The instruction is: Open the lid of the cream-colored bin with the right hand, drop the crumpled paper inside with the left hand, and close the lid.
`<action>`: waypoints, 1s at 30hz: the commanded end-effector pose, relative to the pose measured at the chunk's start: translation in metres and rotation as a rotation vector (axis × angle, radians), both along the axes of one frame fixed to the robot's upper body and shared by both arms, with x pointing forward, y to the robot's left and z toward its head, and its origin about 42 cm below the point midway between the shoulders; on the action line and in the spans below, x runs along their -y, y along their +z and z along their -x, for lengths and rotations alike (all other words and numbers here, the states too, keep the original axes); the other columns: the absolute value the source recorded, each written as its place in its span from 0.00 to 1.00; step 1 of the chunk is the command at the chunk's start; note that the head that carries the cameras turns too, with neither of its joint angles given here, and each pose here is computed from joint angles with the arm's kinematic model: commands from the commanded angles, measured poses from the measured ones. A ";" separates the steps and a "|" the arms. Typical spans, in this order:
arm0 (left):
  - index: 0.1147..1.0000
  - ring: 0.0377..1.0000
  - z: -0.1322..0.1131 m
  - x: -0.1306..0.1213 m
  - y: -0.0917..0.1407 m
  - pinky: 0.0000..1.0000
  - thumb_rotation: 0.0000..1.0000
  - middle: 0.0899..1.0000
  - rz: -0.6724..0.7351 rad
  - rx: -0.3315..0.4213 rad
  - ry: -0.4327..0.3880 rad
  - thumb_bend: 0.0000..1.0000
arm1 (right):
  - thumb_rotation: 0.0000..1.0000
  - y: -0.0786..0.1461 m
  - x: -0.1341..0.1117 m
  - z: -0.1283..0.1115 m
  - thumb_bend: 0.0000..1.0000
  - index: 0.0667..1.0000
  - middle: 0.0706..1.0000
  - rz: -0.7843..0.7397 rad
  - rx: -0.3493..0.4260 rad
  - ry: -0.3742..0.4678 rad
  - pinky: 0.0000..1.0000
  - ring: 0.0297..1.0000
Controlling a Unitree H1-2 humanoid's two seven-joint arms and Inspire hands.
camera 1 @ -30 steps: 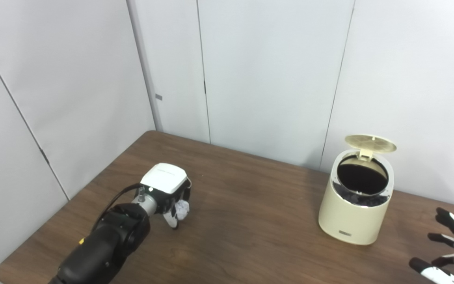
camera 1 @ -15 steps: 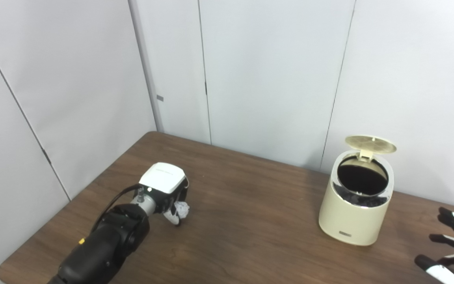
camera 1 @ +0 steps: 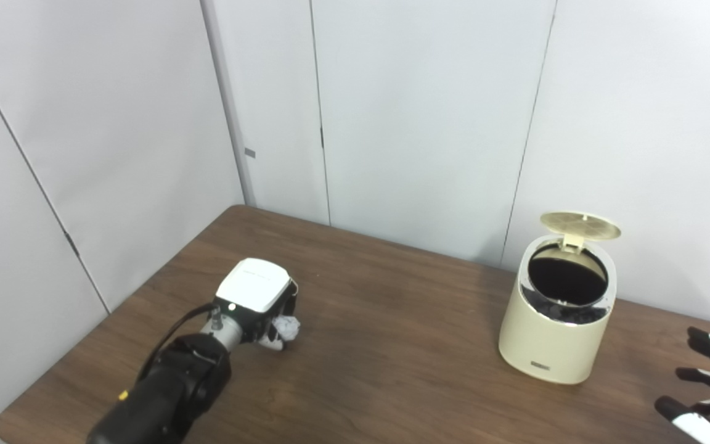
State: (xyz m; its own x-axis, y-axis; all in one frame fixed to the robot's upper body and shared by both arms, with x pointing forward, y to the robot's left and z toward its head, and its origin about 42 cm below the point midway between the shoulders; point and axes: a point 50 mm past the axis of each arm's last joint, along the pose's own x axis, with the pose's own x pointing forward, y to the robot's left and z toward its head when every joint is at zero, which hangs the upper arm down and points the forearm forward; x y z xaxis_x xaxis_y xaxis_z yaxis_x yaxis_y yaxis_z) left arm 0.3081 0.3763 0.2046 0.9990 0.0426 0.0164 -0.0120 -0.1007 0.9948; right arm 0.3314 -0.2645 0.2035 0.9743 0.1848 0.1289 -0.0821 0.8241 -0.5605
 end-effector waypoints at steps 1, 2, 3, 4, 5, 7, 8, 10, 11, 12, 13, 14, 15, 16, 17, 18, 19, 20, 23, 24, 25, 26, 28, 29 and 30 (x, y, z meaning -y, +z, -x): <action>0.42 0.27 -0.003 0.003 0.031 0.23 0.00 0.42 -0.017 0.169 -0.019 0.53 | 0.62 0.018 -0.002 -0.006 0.75 0.89 0.90 -0.003 0.079 0.011 0.50 0.76; 0.42 0.27 -0.002 0.005 0.034 0.23 0.00 0.42 -0.012 0.197 -0.024 0.53 | 0.62 0.018 -0.002 -0.006 0.75 0.89 0.90 -0.001 0.078 0.011 0.50 0.76; 0.42 0.26 -0.001 0.008 0.037 0.22 0.00 0.42 -0.001 0.233 -0.031 0.53 | 0.62 0.018 -0.002 -0.006 0.75 0.89 0.90 0.001 0.078 0.011 0.50 0.77; 0.42 0.25 0.000 0.010 0.039 0.21 0.00 0.42 0.012 0.263 -0.036 0.53 | 0.63 0.018 -0.002 -0.006 0.76 0.89 0.90 0.002 0.078 0.011 0.50 0.77; 0.42 0.24 0.001 0.013 0.042 0.20 0.00 0.42 0.024 0.290 -0.042 0.53 | 0.63 0.019 -0.002 -0.006 0.76 0.89 0.90 0.002 0.078 0.012 0.50 0.77; 0.42 0.26 0.002 0.020 0.048 0.21 0.00 0.42 0.051 0.338 -0.054 0.53 | 0.62 0.019 -0.003 -0.006 0.74 0.89 0.90 0.003 0.076 0.012 0.51 0.77; 0.42 0.26 0.003 0.023 0.051 0.21 0.00 0.42 0.069 0.359 -0.060 0.53 | 0.60 0.019 -0.003 -0.006 0.73 0.89 0.91 0.002 0.074 0.012 0.52 0.77; 0.44 0.27 0.004 0.032 0.056 0.22 0.00 0.36 0.100 0.394 -0.072 0.52 | 0.58 0.019 -0.003 -0.005 0.72 0.89 0.91 0.001 0.074 0.014 0.53 0.78; 0.45 0.29 0.005 0.036 0.059 0.23 0.00 0.36 0.114 0.412 -0.080 0.52 | 0.58 0.019 -0.004 -0.005 0.71 0.90 0.91 0.002 0.073 0.014 0.55 0.78; 0.45 0.29 0.005 0.039 0.061 0.24 0.00 0.35 0.123 0.423 -0.085 0.52 | 0.57 0.019 -0.004 -0.005 0.71 0.90 0.91 0.003 0.072 0.014 0.55 0.78; 0.45 0.30 0.006 0.043 0.064 0.24 0.00 0.35 0.142 0.443 -0.090 0.52 | 0.57 0.019 -0.005 -0.005 0.70 0.90 0.91 0.003 0.068 0.013 0.56 0.79; 0.45 0.30 0.006 0.047 0.066 0.24 0.00 0.35 0.162 0.463 -0.095 0.52 | 0.55 0.019 -0.005 -0.005 0.69 0.90 0.92 0.002 0.065 0.011 0.57 0.79; 0.45 0.29 0.006 0.049 0.067 0.24 0.00 0.35 0.176 0.476 -0.098 0.52 | 0.54 0.019 -0.006 -0.005 0.69 0.90 0.92 0.002 0.063 0.010 0.58 0.80; 0.45 0.29 0.006 0.055 0.070 0.23 0.00 0.35 0.196 0.496 -0.108 0.52 | 0.54 0.019 -0.006 -0.005 0.69 0.90 0.92 0.000 0.058 0.009 0.59 0.80; 0.45 0.29 0.005 0.060 0.072 0.23 0.00 0.35 0.214 0.514 -0.120 0.52 | 0.51 0.019 -0.007 -0.005 0.67 0.90 0.93 0.002 0.053 0.008 0.60 0.81; 0.45 0.30 0.005 0.064 0.073 0.24 0.00 0.36 0.226 0.525 -0.127 0.52 | 0.50 0.019 -0.008 -0.005 0.66 0.91 0.93 0.003 0.049 0.008 0.61 0.81; 0.45 0.31 0.004 0.068 0.074 0.24 0.00 0.36 0.240 0.539 -0.139 0.52 | 0.49 0.019 -0.010 -0.005 0.65 0.91 0.93 0.007 0.044 0.005 0.62 0.81; 0.45 0.31 0.004 0.073 0.076 0.24 0.00 0.36 0.257 0.551 -0.154 0.52 | 0.48 0.019 -0.012 -0.004 0.65 0.91 0.93 0.011 0.040 0.003 0.63 0.81; 0.45 0.35 0.000 0.087 0.078 0.28 0.00 0.37 0.375 0.568 -0.201 0.52 | 0.45 0.020 -0.018 -0.003 0.64 0.91 0.93 0.017 0.041 0.008 0.65 0.81; 0.45 0.36 -0.001 0.092 0.078 0.29 0.00 0.37 0.412 0.569 -0.213 0.52 | 0.44 0.021 -0.020 -0.003 0.64 0.90 0.92 0.019 0.047 0.011 0.65 0.81; 0.45 0.37 -0.003 0.097 0.078 0.30 0.00 0.37 0.445 0.572 -0.225 0.52 | 0.43 0.022 -0.022 -0.003 0.64 0.90 0.92 0.021 0.058 0.016 0.65 0.80; 0.45 0.37 -0.005 0.102 0.078 0.30 0.00 0.38 0.469 0.575 -0.235 0.52 | 0.40 0.022 -0.023 -0.003 0.64 0.89 0.91 0.020 0.066 0.019 0.64 0.79; 0.45 0.37 -0.010 0.112 0.078 0.31 0.00 0.38 0.500 0.581 -0.273 0.52 | 0.37 0.024 -0.024 -0.003 0.64 0.89 0.91 0.017 0.084 0.025 0.64 0.79; 0.45 0.37 -0.013 0.117 0.078 0.31 0.00 0.38 0.513 0.579 -0.290 0.52 | 0.36 0.025 -0.025 -0.003 0.64 0.88 0.90 0.017 0.089 0.026 0.64 0.79; 0.45 0.38 -0.016 0.121 0.077 0.32 0.00 0.39 0.524 0.577 -0.306 0.52 | 0.35 0.026 -0.025 -0.003 0.65 0.88 0.90 0.019 0.094 0.027 0.63 0.78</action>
State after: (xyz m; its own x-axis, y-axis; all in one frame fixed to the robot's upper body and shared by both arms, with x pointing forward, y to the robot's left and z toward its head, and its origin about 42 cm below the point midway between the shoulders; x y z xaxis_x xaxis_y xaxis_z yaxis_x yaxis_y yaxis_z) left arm 0.3163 0.2577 0.2610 0.8666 -0.0633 0.4950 -0.4171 0.4528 0.7881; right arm 0.3309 -0.2424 0.2024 0.9768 0.1935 0.0923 -0.1079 0.8158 -0.5681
